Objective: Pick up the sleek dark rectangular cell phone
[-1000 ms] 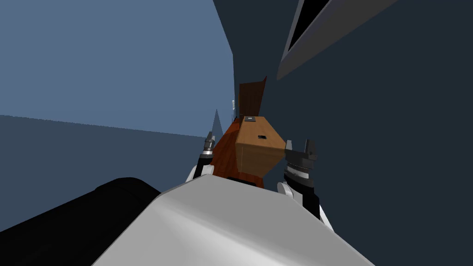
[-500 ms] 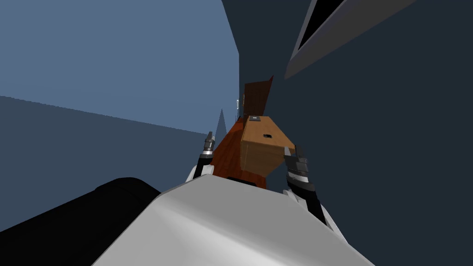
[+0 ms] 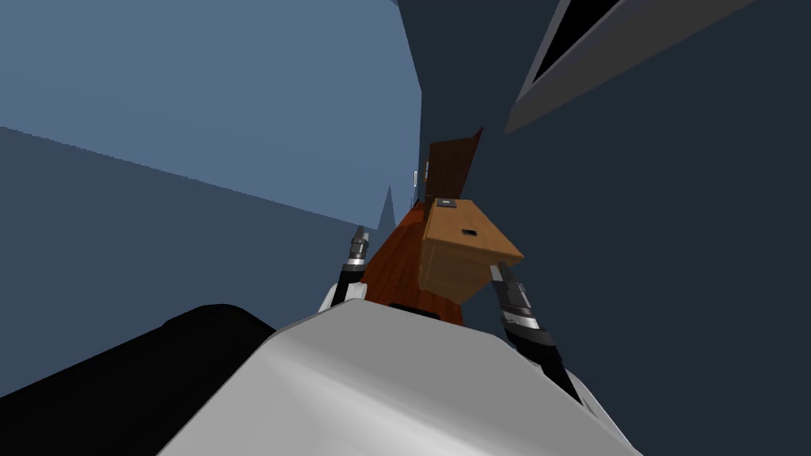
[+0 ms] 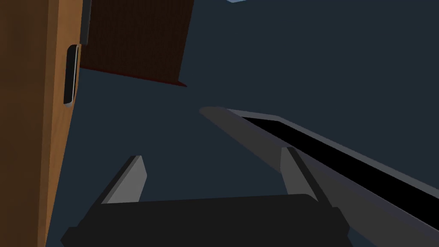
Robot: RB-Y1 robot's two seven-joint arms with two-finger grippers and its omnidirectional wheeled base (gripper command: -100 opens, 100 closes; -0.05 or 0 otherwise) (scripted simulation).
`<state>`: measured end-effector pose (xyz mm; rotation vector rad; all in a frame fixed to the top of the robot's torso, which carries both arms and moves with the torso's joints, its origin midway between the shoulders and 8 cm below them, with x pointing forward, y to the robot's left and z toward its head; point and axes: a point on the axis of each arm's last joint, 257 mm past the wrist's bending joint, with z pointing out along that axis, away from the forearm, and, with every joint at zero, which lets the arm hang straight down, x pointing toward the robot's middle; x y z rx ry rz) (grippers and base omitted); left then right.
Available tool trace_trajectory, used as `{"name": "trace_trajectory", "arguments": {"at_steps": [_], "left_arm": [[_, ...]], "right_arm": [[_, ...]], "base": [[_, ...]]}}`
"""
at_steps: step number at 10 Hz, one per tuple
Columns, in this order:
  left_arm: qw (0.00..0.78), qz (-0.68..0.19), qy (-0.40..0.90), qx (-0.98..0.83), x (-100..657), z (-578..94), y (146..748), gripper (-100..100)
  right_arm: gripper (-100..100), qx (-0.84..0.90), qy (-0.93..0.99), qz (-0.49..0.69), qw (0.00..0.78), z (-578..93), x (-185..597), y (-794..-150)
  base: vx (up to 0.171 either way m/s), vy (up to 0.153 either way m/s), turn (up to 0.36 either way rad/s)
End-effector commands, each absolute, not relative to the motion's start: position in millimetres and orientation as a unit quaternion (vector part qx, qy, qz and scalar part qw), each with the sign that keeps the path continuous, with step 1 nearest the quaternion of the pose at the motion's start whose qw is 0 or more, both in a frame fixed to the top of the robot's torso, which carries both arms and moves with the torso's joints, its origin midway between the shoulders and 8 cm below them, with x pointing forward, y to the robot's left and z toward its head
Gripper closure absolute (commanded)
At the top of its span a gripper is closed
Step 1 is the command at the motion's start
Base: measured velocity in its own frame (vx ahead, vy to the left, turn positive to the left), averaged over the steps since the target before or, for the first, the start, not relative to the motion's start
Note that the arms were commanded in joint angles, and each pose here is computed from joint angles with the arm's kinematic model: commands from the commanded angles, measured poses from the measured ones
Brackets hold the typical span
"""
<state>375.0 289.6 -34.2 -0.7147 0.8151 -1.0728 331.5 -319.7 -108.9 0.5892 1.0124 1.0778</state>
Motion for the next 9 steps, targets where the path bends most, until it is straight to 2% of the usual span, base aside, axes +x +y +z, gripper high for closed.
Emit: {"name": "trace_trajectory", "arguments": {"at_steps": [1, 4, 6, 9], "left_arm": [[0.723, -0.486, 0.369, -0.324, 375.0, -34.2, 289.6, 0], [0.723, -0.486, 0.369, -0.324, 375.0, -34.2, 289.7, 0], [0.723, -0.486, 0.369, -0.324, 375.0, -34.2, 289.7, 0], [0.723, -0.486, 0.369, -0.324, 375.0, -34.2, 289.6, 0]], "right_arm": [[-100, 0.262, 0.476, 0.466, 0.698, -121.4, 330.1, -328.1], [-100, 0.247, 0.545, 0.405, 0.691, -165.7, 314.6, -354.3], [-100, 0.25, 0.55, 0.401, 0.689, -171.3, 313.9, -357.1], [-100, 0.232, 0.623, 0.331, 0.669, -219.2, 287.1, -393.0]], "base": [[-0.063, 0.05, 0.084], [-0.071, 0.061, 0.141], [-0.036, 0.048, 0.047], [-0.058, 0.08, 0.206]]}}
